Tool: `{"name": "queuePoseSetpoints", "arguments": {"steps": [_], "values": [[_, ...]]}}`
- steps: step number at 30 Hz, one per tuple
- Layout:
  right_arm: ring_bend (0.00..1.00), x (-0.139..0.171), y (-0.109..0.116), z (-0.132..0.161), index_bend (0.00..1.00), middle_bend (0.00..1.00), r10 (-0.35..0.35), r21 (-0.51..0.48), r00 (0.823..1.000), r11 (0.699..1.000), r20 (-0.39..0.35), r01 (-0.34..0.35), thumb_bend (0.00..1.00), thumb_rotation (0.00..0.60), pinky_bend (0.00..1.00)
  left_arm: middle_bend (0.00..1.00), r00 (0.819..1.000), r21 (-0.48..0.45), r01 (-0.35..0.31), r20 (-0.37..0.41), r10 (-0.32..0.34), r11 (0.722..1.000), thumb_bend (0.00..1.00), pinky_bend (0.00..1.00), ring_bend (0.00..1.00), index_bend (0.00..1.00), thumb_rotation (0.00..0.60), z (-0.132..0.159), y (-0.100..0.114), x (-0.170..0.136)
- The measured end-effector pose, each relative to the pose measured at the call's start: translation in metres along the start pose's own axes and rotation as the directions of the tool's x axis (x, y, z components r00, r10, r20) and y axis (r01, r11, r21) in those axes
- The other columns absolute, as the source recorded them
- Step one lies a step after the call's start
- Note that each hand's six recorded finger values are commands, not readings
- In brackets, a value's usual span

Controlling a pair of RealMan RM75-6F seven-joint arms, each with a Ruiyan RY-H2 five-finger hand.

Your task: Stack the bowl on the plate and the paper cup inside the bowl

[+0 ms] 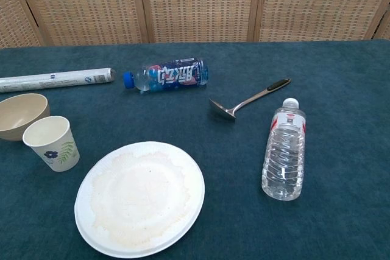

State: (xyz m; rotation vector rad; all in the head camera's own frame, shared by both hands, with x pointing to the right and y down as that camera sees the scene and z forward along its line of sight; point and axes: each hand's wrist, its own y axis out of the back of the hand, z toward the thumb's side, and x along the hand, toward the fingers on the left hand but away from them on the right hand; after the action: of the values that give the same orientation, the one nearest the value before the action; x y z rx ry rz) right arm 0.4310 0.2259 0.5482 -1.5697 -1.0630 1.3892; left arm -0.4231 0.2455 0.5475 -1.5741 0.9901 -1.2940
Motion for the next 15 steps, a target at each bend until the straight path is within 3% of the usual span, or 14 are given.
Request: {"name": "queuePoseSetpoints", "arguments": {"steps": [15], "values": [[0.0,0.0001,0.0012,-0.0003,0.01,0.0,-0.002,-0.005,1.0,1.0,0.001,0.002,0.14,0.6,0.0,0.0,1.0,-0.002,0.002,0.005,-0.002,1.0,0.12,0.0,0.0,0.0,0.6,0.0011,-0.0006,0.0002]]}}
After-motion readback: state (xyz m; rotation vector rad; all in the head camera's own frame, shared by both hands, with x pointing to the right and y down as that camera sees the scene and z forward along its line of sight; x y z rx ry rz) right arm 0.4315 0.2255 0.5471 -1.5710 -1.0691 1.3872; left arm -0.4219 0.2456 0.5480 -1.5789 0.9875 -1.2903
